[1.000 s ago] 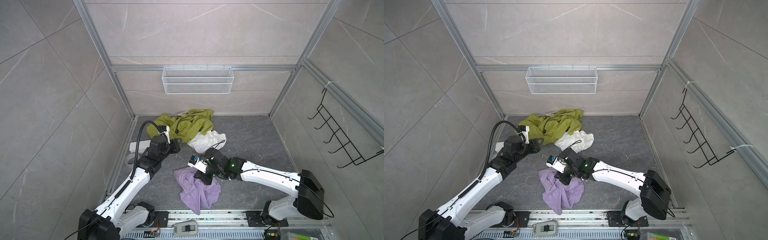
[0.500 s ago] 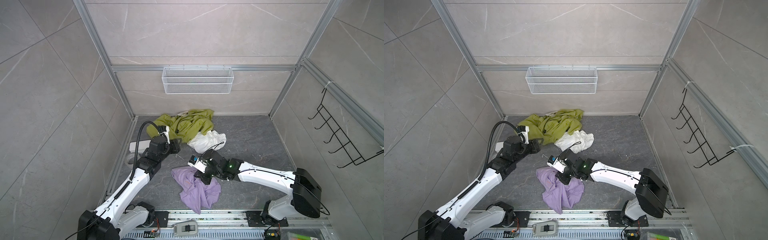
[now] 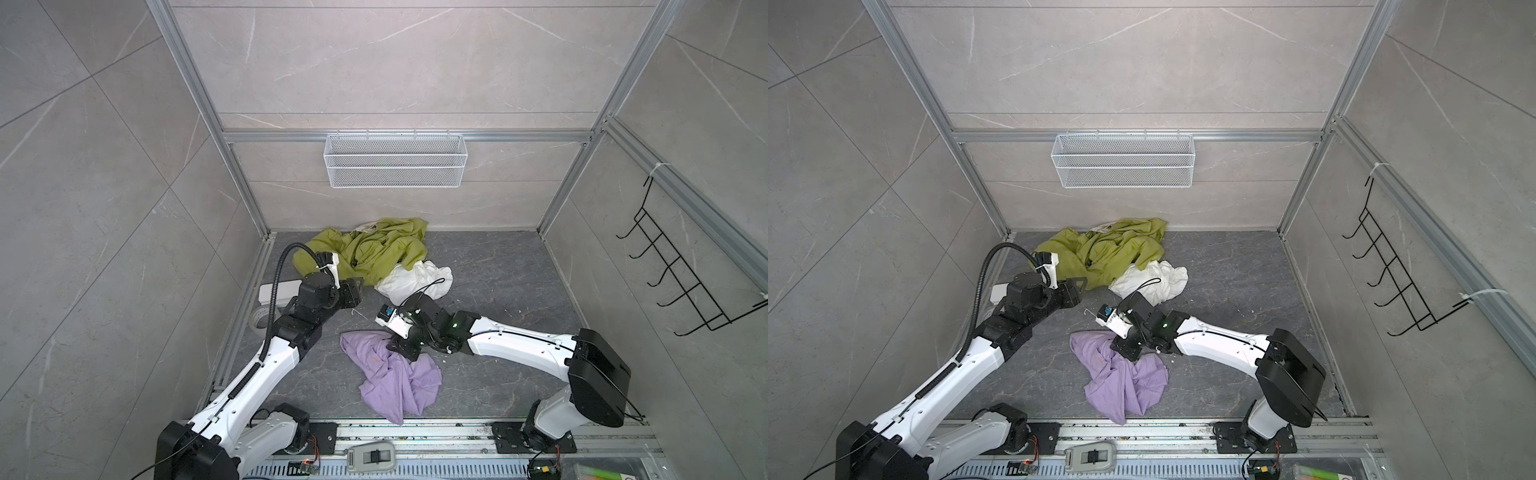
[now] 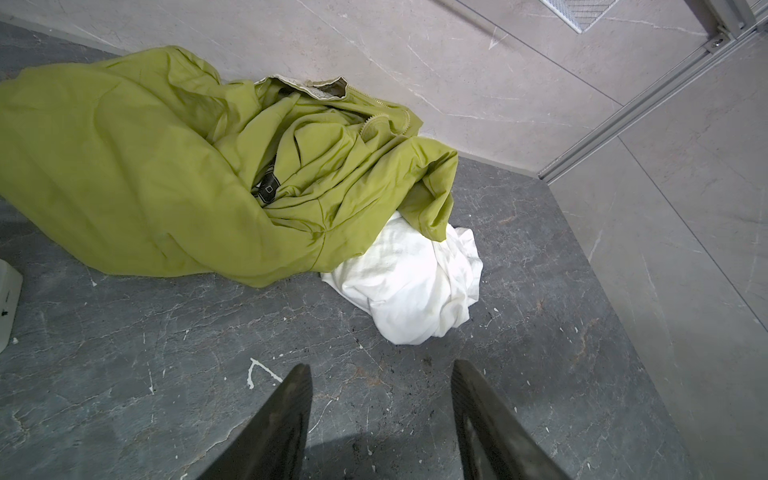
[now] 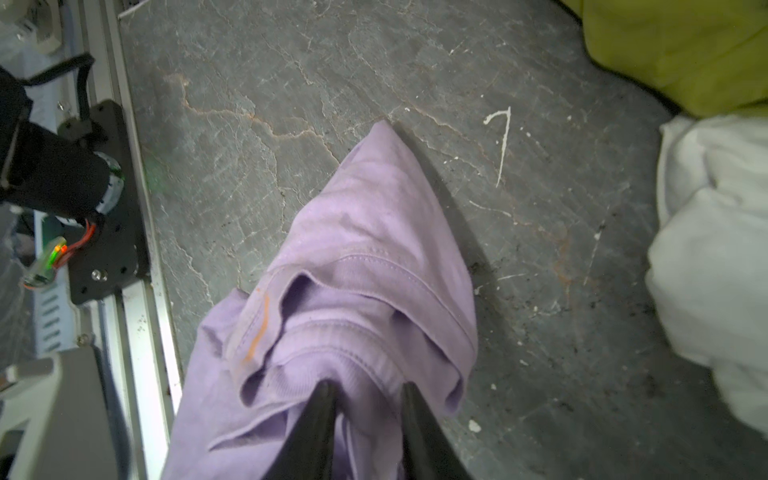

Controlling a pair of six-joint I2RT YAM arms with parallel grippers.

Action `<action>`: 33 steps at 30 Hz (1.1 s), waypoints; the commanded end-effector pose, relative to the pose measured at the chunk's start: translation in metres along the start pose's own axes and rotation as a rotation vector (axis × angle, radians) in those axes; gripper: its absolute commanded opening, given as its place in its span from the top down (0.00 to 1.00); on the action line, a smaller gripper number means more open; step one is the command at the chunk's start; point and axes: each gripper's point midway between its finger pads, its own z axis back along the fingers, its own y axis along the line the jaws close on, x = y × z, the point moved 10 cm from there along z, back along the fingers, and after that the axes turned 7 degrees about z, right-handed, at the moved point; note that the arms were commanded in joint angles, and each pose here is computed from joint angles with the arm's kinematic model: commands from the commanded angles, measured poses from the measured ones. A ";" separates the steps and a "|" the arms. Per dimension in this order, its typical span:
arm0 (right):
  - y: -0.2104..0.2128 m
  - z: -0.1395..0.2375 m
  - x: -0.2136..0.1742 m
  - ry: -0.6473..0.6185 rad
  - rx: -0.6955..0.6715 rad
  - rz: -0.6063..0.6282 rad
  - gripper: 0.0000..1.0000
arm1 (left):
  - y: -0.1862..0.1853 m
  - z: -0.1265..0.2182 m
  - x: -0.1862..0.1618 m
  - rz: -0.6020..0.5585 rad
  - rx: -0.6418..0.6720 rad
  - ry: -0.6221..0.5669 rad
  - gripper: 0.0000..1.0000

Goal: Pick out a specific cloth from the pile

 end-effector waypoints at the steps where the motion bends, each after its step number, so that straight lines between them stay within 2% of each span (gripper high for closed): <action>1: -0.004 0.015 0.012 -0.037 -0.048 -0.002 0.60 | -0.005 0.010 0.003 -0.014 -0.037 0.013 0.42; 12: -0.011 0.076 0.010 -0.129 -0.214 -0.115 0.41 | -0.009 0.035 -0.024 0.050 -0.012 0.225 0.41; 19: -0.033 0.091 -0.003 -0.059 -0.392 -0.227 0.27 | -0.007 0.046 -0.061 0.140 0.042 0.422 0.40; 21: -0.037 0.092 -0.006 -0.051 -0.425 -0.248 0.20 | -0.008 0.049 -0.069 0.169 0.036 0.469 0.35; 23: -0.040 0.092 -0.008 -0.046 -0.448 -0.265 0.13 | -0.011 0.052 -0.078 0.186 -0.002 0.521 0.19; 25: -0.042 0.094 -0.009 -0.045 -0.471 -0.275 0.04 | -0.013 0.055 -0.088 0.190 -0.033 0.572 0.09; 26: -0.043 0.095 -0.011 -0.043 -0.483 -0.279 0.01 | -0.013 0.056 -0.094 0.194 -0.044 0.601 0.07; 33: -0.052 0.104 -0.023 -0.039 -0.550 -0.326 0.00 | -0.010 0.061 -0.129 0.229 -0.098 0.768 0.05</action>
